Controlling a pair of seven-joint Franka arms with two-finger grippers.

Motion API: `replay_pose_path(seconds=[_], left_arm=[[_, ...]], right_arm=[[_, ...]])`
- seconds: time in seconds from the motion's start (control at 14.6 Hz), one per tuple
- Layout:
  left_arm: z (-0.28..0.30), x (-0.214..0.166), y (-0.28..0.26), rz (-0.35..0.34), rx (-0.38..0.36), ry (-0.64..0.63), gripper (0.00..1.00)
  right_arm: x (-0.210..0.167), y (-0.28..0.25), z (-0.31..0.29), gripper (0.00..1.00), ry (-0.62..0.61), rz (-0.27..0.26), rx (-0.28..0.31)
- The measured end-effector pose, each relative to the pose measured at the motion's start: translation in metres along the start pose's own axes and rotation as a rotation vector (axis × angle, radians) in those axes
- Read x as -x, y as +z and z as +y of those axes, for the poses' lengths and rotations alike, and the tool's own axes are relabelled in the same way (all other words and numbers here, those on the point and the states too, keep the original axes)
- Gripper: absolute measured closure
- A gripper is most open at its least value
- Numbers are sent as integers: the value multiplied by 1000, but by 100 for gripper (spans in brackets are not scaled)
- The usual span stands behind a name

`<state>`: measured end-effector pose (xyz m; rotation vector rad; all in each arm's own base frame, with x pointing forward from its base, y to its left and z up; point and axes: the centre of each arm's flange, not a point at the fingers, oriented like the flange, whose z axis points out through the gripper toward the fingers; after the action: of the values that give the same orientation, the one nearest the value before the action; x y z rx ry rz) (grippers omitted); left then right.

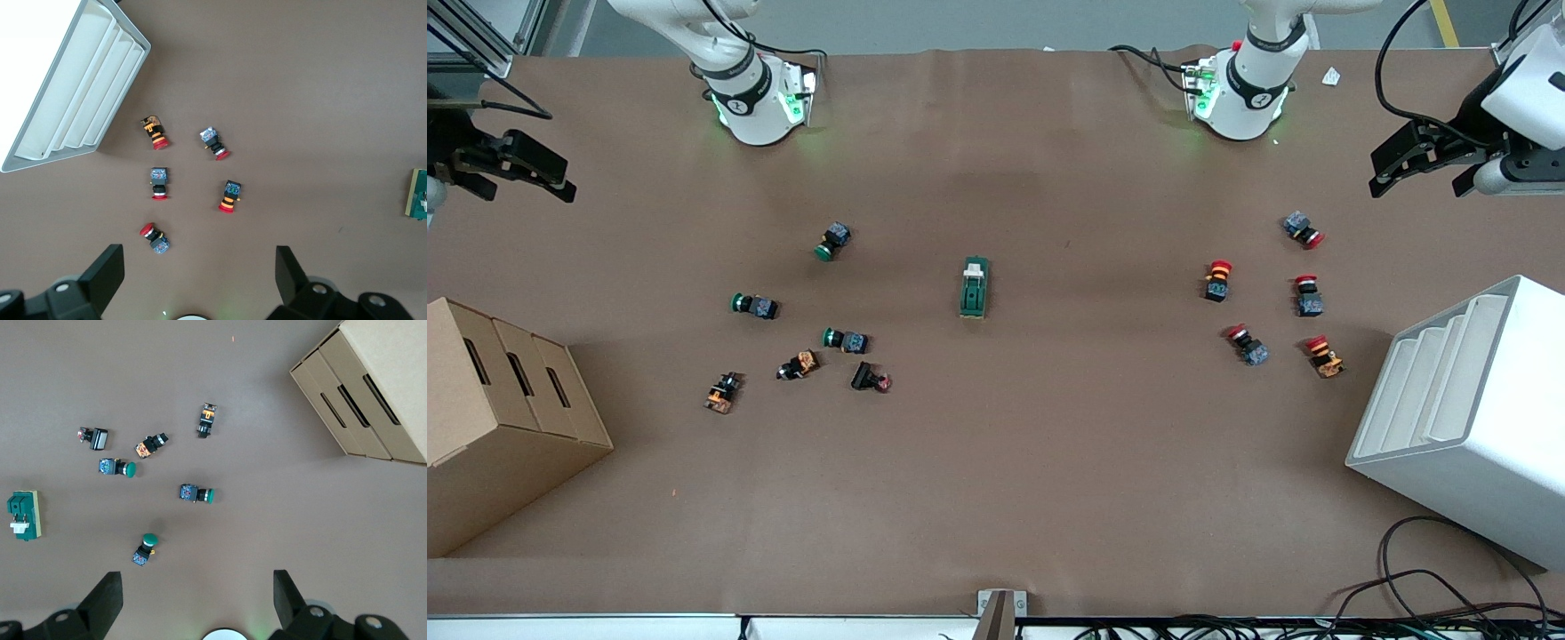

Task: Close load switch with both arms
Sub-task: 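Move the left gripper over the green load switch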

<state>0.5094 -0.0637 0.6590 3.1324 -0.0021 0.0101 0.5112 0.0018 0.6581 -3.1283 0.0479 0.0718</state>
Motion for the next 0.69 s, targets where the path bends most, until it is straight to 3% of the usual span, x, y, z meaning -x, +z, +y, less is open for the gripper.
replay_pose_path(seconds=[0.41,0.69], left_arm=[[7,0,-5,12,1,14,0],[56,-2,-6,19,0,89,0]], right_arm=[[0,0,0,0,-23,0,0],[0,-4,0,0,-23,9,0]])
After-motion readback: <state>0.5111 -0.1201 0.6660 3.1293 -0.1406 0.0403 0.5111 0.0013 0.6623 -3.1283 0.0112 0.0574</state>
